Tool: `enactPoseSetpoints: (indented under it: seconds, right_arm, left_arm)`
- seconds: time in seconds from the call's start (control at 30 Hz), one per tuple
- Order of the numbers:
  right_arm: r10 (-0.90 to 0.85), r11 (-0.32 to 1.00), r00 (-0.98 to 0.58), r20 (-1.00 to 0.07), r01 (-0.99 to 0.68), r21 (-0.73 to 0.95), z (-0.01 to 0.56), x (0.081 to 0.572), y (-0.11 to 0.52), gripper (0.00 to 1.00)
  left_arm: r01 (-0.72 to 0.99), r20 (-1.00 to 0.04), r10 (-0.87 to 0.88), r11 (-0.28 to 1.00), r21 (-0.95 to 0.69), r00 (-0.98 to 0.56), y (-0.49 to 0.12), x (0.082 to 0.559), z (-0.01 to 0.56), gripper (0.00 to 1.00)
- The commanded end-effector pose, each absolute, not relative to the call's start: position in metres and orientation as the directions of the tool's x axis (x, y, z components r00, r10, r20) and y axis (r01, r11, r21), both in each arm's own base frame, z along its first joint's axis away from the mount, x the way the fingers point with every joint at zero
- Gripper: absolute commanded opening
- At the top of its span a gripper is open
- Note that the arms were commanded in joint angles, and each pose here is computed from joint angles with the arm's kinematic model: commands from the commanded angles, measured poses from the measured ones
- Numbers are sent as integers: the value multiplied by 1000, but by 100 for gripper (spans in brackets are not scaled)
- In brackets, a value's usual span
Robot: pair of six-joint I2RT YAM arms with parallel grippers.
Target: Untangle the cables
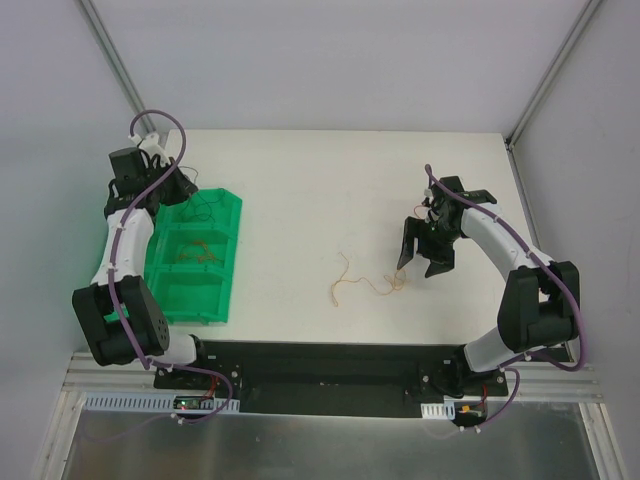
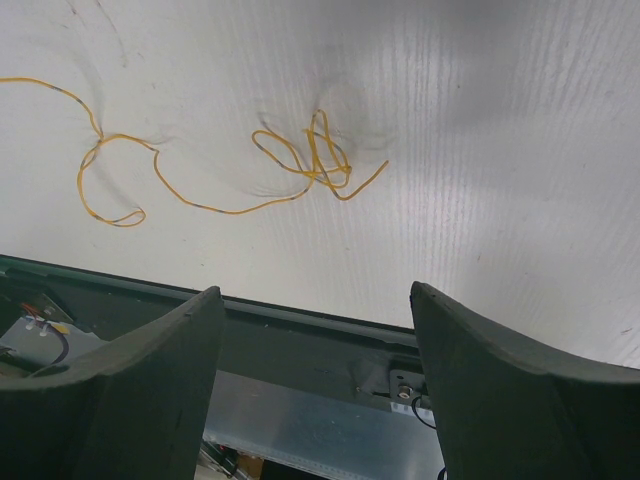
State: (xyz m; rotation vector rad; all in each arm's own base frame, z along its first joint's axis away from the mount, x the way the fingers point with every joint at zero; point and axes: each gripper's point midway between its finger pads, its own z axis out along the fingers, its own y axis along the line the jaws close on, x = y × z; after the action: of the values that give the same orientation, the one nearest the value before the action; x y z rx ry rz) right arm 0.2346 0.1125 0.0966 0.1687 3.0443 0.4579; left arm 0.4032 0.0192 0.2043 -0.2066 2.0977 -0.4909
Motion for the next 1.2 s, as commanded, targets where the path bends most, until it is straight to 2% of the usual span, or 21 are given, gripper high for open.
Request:
enactPoseSetpoints:
  seconds: [0.0,0.2,0.4,0.73,1.0,1.07,1.17]
  right_arm:
    - [111,946,-993,-38,94,310,99,233,114,77]
    - [115,946,-992,-41,97,310,99,233,114,77]
    - [117,945,-992,-40,98,312,99,233,114,77]
    - [114,948,-993,-40,97,303,99,231,112,77]
    - [114,947,-993,-32,99,307,98,231,113,77]
    - [112,946,-993,-29,98,309,97,232,114,77]
    - [113,945,-993,-35,97,312,98,233,115,77]
  left_arm:
    - [-68,-750,-331,931,-360,-573,41,397,187,0]
    - [-167,-652,-387,912,-374,-652,46,395,163,0]
    - [-222,-543,-466,863,-454,-699,37,412,142,0]
    - [-424,-372,-612,772,-474,-698,43,444,102,0]
    - [-530,-313,-661,742,-411,-682,44,438,86,0]
    - [-545,-312,-662,743,-387,-681,45,431,89,6]
    - [-526,-307,-661,740,-419,-685,37,425,104,28]
